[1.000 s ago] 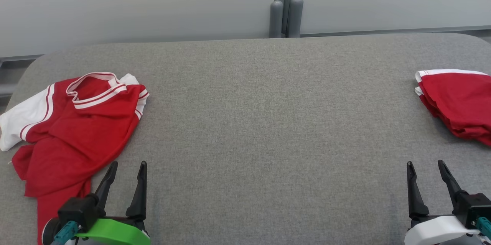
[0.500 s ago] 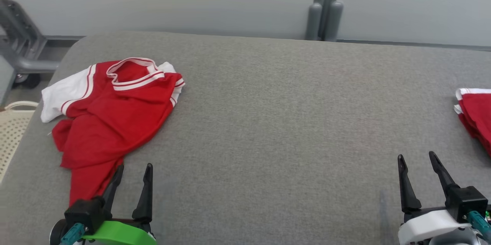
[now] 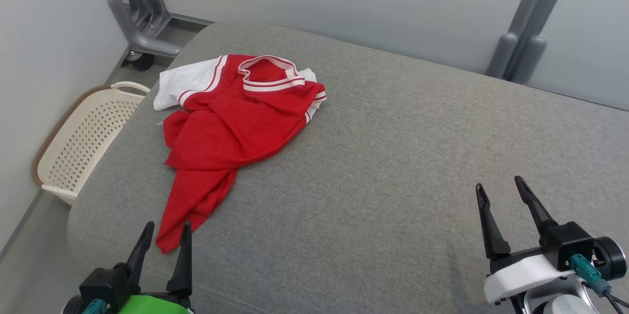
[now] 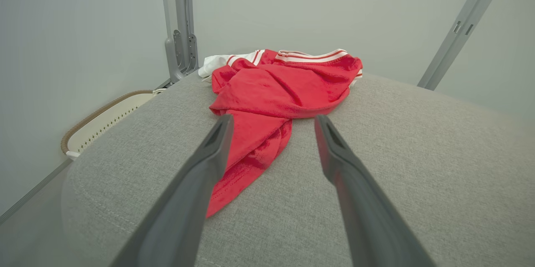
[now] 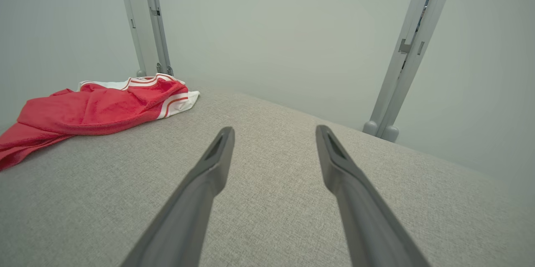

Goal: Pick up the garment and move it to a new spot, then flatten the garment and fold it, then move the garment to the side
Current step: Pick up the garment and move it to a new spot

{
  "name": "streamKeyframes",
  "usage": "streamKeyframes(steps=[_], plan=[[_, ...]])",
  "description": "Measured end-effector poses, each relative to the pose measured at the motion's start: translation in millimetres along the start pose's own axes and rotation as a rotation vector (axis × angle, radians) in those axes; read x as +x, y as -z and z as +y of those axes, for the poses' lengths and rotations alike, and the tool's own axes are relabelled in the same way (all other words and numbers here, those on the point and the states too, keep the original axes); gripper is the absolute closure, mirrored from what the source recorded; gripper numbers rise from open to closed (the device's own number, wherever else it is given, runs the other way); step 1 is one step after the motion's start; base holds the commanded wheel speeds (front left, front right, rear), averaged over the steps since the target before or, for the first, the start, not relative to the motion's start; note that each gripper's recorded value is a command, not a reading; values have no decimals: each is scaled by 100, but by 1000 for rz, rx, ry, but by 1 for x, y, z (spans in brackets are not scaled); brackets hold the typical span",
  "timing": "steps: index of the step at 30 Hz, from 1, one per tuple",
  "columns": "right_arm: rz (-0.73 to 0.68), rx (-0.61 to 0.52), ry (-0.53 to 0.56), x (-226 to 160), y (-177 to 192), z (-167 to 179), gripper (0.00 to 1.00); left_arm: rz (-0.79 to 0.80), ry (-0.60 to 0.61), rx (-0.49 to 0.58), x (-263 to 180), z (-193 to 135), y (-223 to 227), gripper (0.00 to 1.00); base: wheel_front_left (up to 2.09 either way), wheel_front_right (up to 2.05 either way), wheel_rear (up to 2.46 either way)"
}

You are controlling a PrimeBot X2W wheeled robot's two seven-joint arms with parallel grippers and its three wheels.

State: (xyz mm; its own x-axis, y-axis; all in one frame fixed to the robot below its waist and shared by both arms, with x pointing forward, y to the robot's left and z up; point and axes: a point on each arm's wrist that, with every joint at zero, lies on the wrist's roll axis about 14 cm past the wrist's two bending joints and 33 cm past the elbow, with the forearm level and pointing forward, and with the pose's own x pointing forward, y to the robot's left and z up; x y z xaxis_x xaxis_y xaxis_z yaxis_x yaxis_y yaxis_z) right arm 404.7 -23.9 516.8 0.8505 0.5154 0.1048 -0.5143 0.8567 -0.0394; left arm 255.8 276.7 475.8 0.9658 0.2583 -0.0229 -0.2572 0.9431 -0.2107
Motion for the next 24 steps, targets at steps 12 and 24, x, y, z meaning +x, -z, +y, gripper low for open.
streamKeyframes(steps=[12, 24], plan=[[-122, -34, -19, 33, -30, -11, 0, -1, -82, -100, 42, 12, -14, 0, 0, 0, 0], [-58, -28, -29, 68, 28, -38, 0, 325, -179, -245, 163, 21, 36, 0, 0, 0, 0]])
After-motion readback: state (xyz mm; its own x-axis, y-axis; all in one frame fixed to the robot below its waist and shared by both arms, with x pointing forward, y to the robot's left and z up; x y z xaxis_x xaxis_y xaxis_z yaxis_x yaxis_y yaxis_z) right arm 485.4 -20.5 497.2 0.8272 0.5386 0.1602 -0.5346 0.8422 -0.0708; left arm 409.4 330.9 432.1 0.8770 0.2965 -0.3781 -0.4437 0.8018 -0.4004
